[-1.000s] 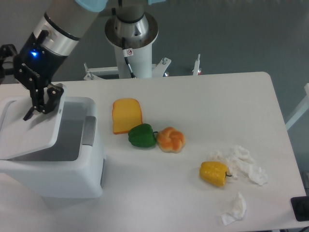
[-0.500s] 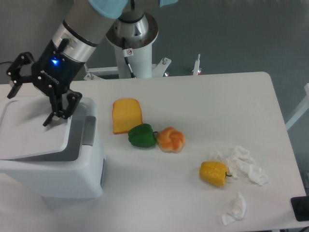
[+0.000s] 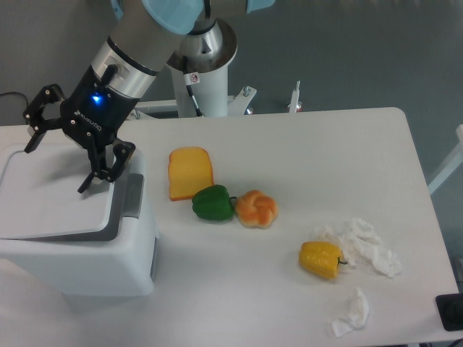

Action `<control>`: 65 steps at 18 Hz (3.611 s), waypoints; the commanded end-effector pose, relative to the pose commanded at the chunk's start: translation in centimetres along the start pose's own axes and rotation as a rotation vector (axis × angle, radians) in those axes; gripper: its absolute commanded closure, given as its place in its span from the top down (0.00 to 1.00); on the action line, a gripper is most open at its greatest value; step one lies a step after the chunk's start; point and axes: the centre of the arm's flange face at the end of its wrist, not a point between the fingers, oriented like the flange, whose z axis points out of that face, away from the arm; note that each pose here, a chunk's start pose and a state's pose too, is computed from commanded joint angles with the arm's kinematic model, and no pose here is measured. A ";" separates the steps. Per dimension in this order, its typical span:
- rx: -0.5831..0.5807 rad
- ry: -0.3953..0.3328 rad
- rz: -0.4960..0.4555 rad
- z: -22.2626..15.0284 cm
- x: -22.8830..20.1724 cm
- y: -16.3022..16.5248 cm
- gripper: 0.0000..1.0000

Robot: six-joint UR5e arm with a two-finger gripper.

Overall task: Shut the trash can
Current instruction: 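Press the gripper on the lid to seat it shut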

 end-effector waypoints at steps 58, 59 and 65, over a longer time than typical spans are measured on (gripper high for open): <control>-0.062 -0.044 0.009 1.2 -1.6 2.4 1.00; -0.062 -0.044 0.009 1.2 -1.6 2.4 1.00; -0.061 -0.044 0.008 1.2 -1.7 2.4 1.00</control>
